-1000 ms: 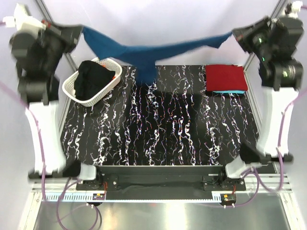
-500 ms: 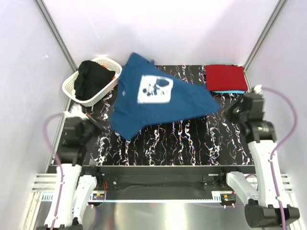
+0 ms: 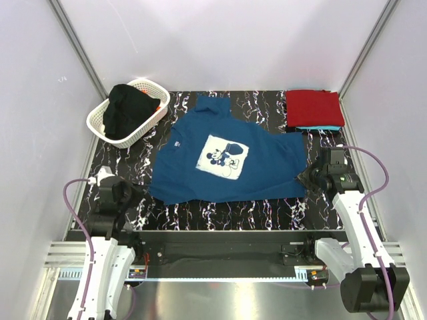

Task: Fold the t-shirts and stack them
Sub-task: Flatten the tshirt out

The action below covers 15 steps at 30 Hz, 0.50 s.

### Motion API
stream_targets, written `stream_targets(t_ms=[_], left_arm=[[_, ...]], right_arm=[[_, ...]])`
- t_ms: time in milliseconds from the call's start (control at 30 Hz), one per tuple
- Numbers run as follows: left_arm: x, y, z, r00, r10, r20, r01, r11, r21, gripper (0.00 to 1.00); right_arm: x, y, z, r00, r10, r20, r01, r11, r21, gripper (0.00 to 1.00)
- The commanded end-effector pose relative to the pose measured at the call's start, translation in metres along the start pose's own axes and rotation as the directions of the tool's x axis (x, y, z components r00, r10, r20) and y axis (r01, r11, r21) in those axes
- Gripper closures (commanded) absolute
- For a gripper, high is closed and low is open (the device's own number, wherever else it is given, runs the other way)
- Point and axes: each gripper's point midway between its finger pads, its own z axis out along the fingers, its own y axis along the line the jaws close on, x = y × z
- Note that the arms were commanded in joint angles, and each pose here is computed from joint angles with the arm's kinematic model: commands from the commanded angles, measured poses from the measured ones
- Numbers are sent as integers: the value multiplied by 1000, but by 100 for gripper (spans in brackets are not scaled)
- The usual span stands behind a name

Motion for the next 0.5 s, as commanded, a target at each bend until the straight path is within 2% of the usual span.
stream_targets(t_ms=[0,100,300,467], left_arm=[[-32,-14,-7,992,15,127,-16,1000,3,100],[-35,-20,-11,992,31,126,-33,999,15,100],[-40,-18,-25,988,68,136,-66,998,-23,100],[-51,-18,-37,973,155,171,-147,987,-57,100]], right_arm=[[-10,10,-5,998,40,57,-38,998,-45,100],[-11,6,-9,996,56,73,-54,998,-35,100],[10,-5,-9,997,74,15,-74,997,-37,100],[24,-22,-17,994,106,15,-106,994,-14,100]])
